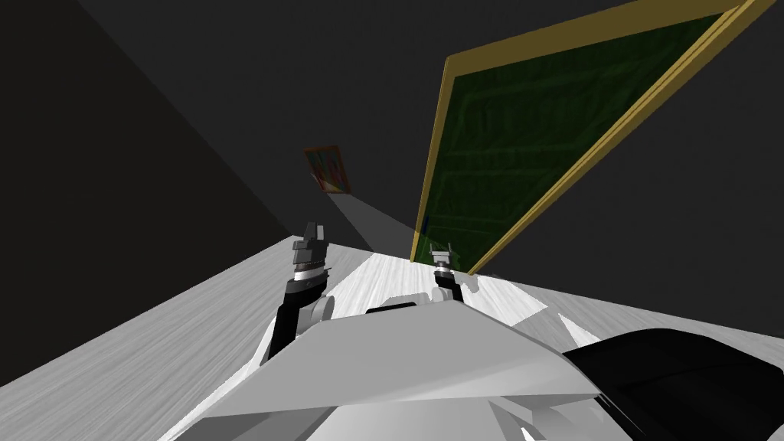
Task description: Pull the door open
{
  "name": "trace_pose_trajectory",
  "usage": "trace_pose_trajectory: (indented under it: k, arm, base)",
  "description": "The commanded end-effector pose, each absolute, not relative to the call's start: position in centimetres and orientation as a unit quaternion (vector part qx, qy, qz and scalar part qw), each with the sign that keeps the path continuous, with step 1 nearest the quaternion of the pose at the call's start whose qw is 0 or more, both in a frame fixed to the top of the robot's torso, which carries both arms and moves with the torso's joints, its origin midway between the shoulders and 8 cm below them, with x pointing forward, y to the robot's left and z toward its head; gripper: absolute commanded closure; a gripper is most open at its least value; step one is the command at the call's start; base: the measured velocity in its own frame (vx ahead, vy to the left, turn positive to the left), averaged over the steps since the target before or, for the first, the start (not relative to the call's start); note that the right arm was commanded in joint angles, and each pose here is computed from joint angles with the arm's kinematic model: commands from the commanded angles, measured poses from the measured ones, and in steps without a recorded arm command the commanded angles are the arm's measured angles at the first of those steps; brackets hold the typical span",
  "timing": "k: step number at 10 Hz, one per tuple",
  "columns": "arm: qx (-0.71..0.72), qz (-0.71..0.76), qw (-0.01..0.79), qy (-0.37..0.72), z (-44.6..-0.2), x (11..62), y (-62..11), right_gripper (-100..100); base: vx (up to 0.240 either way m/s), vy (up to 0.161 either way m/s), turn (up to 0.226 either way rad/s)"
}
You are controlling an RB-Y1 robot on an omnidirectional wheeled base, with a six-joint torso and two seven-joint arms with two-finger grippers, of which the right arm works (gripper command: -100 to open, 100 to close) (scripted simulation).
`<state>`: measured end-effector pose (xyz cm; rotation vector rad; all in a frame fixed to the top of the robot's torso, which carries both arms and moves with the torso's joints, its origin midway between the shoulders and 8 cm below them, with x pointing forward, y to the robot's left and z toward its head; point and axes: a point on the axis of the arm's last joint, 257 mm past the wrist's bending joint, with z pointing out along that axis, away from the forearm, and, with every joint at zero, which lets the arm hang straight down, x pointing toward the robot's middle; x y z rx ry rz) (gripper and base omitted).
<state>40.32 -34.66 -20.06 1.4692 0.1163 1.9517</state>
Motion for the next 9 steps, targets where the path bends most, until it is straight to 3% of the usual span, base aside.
trace_pose_trajectory:
  k: [1,9]
  arm:
    - [0.576,0.749,0.325,0.027,-21.5,40.2,-35.0,-100]
    - [0.623,0.733,0.268,-0.055,-28.0,39.2,-37.2,-100]
  base:
    - [0.085,-0.04,0.127]
    - [0.084,-0.058,0.117]
